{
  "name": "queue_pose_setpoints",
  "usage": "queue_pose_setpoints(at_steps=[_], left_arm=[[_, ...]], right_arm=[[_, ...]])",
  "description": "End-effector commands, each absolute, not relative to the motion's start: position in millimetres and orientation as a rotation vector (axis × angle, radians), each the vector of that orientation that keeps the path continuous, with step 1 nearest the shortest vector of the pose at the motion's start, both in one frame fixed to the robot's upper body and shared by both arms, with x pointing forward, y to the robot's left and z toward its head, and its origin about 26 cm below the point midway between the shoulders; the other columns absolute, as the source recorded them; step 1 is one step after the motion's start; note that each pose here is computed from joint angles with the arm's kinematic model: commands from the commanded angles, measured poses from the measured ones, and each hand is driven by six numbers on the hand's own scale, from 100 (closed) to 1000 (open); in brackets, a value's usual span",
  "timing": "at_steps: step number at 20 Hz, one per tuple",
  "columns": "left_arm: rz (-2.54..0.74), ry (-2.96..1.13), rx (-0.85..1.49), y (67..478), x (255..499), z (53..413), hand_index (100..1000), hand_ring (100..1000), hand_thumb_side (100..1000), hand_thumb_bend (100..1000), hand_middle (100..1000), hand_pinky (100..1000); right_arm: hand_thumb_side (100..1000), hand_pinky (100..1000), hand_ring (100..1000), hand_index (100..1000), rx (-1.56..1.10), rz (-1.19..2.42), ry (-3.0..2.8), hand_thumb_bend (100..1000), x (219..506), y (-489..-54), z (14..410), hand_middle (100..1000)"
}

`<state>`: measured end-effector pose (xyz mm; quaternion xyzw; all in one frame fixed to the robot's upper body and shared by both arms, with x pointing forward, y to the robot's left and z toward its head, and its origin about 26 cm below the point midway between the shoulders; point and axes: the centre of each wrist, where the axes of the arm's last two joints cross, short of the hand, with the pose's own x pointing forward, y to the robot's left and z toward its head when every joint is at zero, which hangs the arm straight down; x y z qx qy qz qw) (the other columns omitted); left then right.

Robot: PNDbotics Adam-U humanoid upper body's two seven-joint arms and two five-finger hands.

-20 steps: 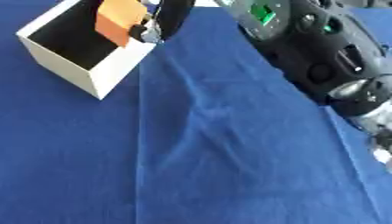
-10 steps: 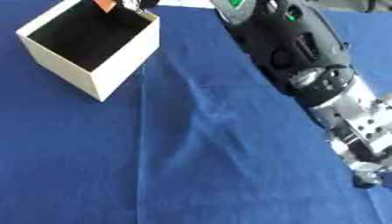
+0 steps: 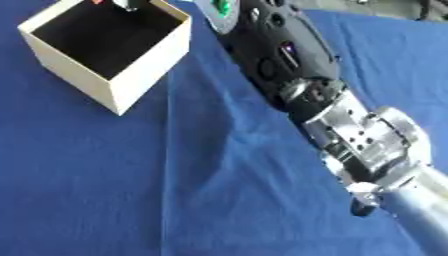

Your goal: Pick up objects on the table and place them in the box.

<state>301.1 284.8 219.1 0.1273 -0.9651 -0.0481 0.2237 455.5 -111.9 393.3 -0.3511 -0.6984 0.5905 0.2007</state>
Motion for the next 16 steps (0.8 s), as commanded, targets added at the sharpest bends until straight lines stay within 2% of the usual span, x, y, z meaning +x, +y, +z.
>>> queue_pose_setpoints(at_steps=[1,12,14,16], left_arm=[[-0.164,-2.693,0.349,285,299,228,699,524,732,167,620,500],[-0.155,-2.691,0.343,284,300,228,698,522,734,165,619,499],[-0.154,-2.690,0.341,283,300,228,698,522,734,165,620,499],[-0.151,-2.687,0.346,284,300,227,698,522,735,164,620,499]], right_arm=[[100,692,622,498,-1.010,1.658,-1.963,100,457,-109,396,397],[100,694,642,511,-0.989,1.700,-1.889,100,469,-107,373,417],[100,703,669,522,-1.004,1.702,-1.861,100,472,-109,367,453],[100,715,702,583,-1.025,1.703,-1.832,100,475,-113,362,510]])
